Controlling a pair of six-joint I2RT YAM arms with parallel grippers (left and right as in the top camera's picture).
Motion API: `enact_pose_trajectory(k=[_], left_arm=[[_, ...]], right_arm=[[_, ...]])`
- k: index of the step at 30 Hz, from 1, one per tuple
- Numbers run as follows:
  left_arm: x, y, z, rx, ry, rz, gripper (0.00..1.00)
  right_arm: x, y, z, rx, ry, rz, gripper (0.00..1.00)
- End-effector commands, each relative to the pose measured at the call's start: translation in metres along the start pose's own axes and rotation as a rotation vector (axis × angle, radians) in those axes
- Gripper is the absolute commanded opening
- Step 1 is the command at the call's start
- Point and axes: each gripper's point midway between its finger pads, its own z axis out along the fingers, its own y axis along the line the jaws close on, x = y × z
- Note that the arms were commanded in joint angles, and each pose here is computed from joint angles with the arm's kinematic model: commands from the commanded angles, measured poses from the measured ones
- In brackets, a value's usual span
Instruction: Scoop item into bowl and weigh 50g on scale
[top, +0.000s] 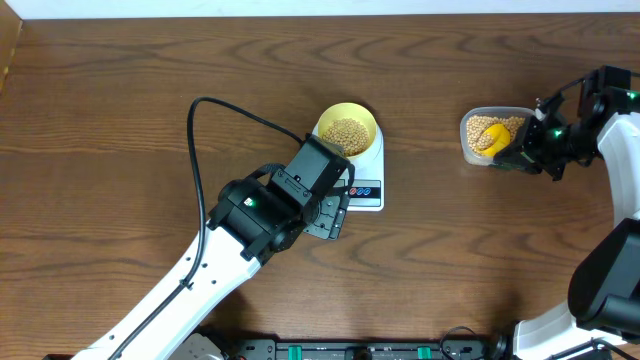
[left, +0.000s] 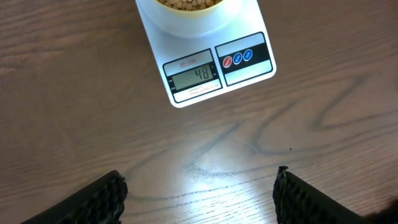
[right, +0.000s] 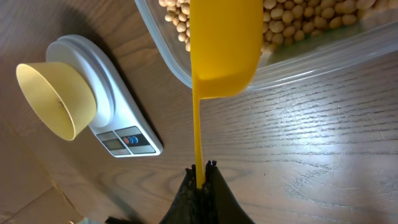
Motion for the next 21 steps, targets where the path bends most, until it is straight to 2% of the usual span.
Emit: enact_pose_trajectory(k=[1,21], left_arm=[[-0.005,-0.001,-0.004,0.004,-0.013,0.004,0.78],[-0.005,-0.001,-0.004,0.004,-0.013,0.004,0.78]], right_arm=[[0.001,0.004,-0.006,-0.027,-0.010,-0.024,0.01],[0.002,-0.009,-0.010,0.031,-0.016,-0.035,0.01]])
